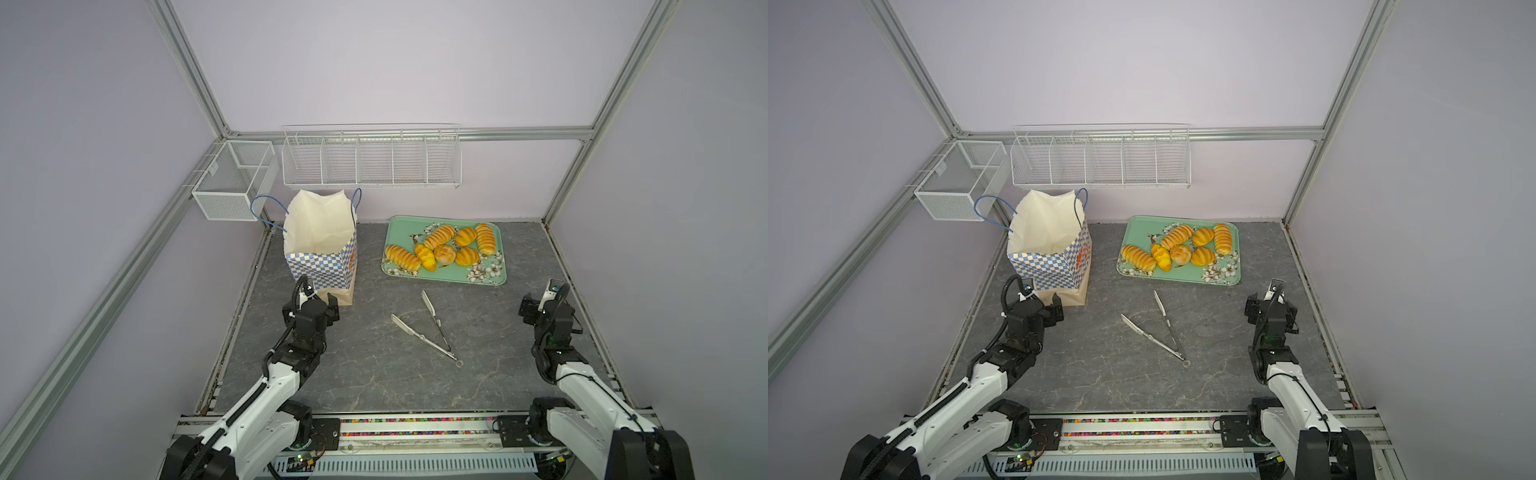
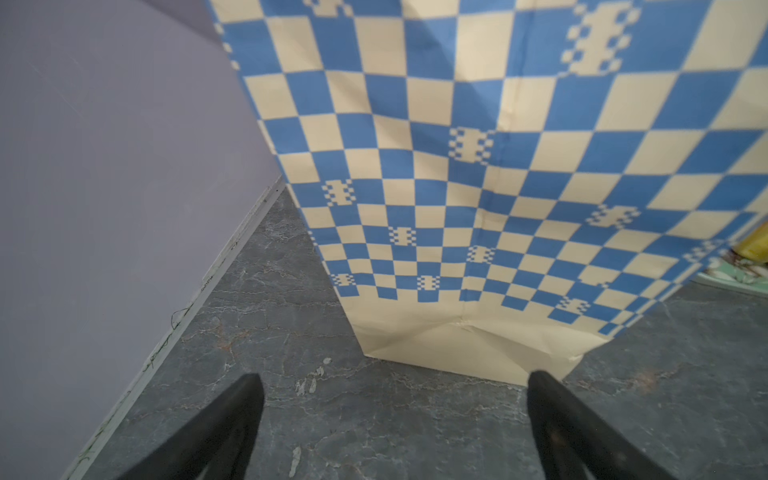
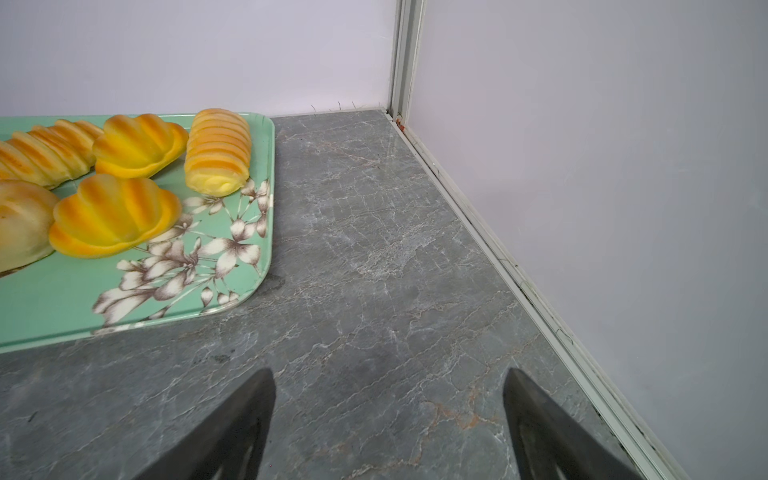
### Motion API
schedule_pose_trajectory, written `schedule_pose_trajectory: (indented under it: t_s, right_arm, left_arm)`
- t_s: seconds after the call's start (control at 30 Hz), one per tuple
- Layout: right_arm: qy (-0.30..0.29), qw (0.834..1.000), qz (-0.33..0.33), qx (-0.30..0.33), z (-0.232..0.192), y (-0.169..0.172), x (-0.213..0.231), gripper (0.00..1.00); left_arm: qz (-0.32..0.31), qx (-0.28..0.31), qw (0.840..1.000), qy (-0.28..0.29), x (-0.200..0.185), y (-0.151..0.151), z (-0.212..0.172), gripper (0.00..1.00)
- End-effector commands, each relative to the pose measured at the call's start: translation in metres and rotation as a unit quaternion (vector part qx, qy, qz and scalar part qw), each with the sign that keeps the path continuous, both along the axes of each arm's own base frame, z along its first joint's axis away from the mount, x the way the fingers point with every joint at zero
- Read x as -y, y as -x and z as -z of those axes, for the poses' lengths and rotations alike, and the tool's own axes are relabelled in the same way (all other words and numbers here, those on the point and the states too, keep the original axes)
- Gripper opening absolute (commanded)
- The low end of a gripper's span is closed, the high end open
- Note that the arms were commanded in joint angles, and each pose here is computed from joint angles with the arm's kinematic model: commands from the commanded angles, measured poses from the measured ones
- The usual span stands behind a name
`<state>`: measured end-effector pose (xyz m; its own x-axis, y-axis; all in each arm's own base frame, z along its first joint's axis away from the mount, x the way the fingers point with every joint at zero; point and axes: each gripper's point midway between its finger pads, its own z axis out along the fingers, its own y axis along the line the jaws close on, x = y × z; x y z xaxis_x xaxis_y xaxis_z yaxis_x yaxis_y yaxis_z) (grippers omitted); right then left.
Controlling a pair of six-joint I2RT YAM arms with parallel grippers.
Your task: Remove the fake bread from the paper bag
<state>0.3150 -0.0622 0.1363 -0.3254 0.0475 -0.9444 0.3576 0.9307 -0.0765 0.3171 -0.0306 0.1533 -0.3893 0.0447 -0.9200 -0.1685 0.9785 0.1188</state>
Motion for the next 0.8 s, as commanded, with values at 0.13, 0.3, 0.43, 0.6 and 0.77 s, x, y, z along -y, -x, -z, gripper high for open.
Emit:
schedule_pose_trajectory:
  t_s: [0.13, 0.3, 0.43, 0.6, 0.77]
  right_arm:
    - [-0.012, 0.994, -0.048, 0.098, -0.026, -0.026, -0.010, 0.88]
    - [-0.039, 0.990, -0.071, 0.117, -0.029, -0.043, -0.016, 0.89]
    - [-0.025, 0.988, -0.082, 0.127, -0.037, -0.053, -0.016, 0.89]
    - [-0.018, 0.990, -0.116, 0.083, -0.033, -0.062, -0.026, 0.88]
    - [-0.015, 0.992, -0.111, 0.054, -0.024, -0.051, -0.024, 0.88]
  left_arm:
    - [-0.026, 0.032, 0.999, -0.009, -0.011, -0.019, -0.005, 0.99]
    - [-0.045, 0.071, 0.995, 0.047, -0.035, -0.024, 0.000, 0.99]
    - [-0.052, 0.088, 0.993, 0.063, -0.050, -0.030, 0.003, 0.99]
    - [-0.035, 0.087, 0.994, 0.061, -0.049, -0.044, 0.007, 0.99]
    - [-0.034, 0.081, 0.995, 0.050, -0.049, -0.051, 0.009, 0.99]
